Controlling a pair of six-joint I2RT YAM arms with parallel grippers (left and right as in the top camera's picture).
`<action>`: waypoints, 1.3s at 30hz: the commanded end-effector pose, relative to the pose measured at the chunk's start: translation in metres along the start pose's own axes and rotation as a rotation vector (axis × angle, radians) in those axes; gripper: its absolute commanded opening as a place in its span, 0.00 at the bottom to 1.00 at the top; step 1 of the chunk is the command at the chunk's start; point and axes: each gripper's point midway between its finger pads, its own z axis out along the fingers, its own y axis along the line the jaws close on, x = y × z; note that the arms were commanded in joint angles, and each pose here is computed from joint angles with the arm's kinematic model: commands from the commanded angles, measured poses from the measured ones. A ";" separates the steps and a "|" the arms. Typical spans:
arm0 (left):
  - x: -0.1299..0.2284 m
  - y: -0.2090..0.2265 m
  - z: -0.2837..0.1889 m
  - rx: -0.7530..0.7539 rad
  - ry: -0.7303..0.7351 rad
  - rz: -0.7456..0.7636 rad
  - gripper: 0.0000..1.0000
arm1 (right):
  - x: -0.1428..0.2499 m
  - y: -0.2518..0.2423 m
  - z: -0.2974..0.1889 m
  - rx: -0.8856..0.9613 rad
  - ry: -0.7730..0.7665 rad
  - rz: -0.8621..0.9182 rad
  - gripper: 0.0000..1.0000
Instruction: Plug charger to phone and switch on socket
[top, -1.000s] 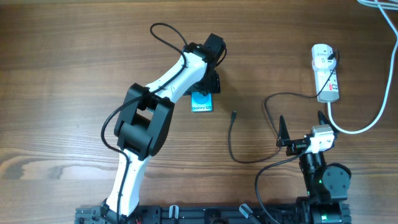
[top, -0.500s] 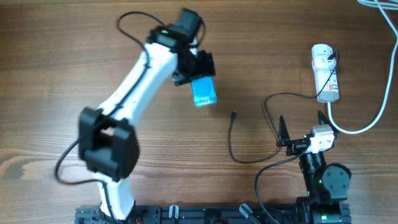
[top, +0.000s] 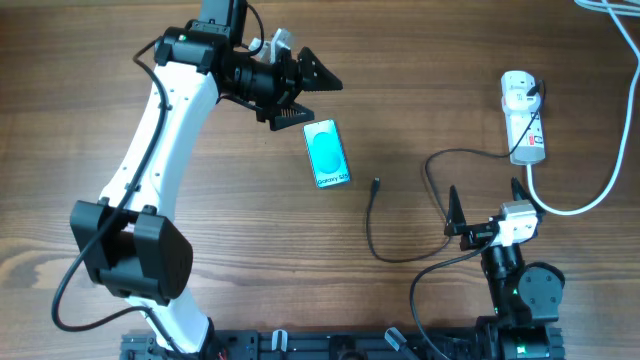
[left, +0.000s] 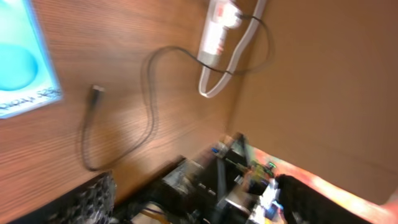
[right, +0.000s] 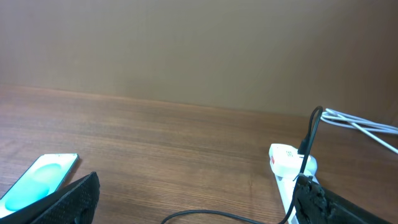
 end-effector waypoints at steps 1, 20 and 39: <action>-0.018 0.041 -0.005 -0.295 -0.160 0.022 0.97 | 0.000 -0.003 0.000 0.017 -0.001 -0.005 1.00; -0.070 0.156 0.113 -0.899 -0.443 -0.065 1.00 | 0.000 -0.003 0.000 0.017 -0.001 -0.005 1.00; -0.054 0.179 0.139 -0.894 -0.276 -0.049 1.00 | 0.000 -0.003 0.000 0.017 -0.001 -0.005 1.00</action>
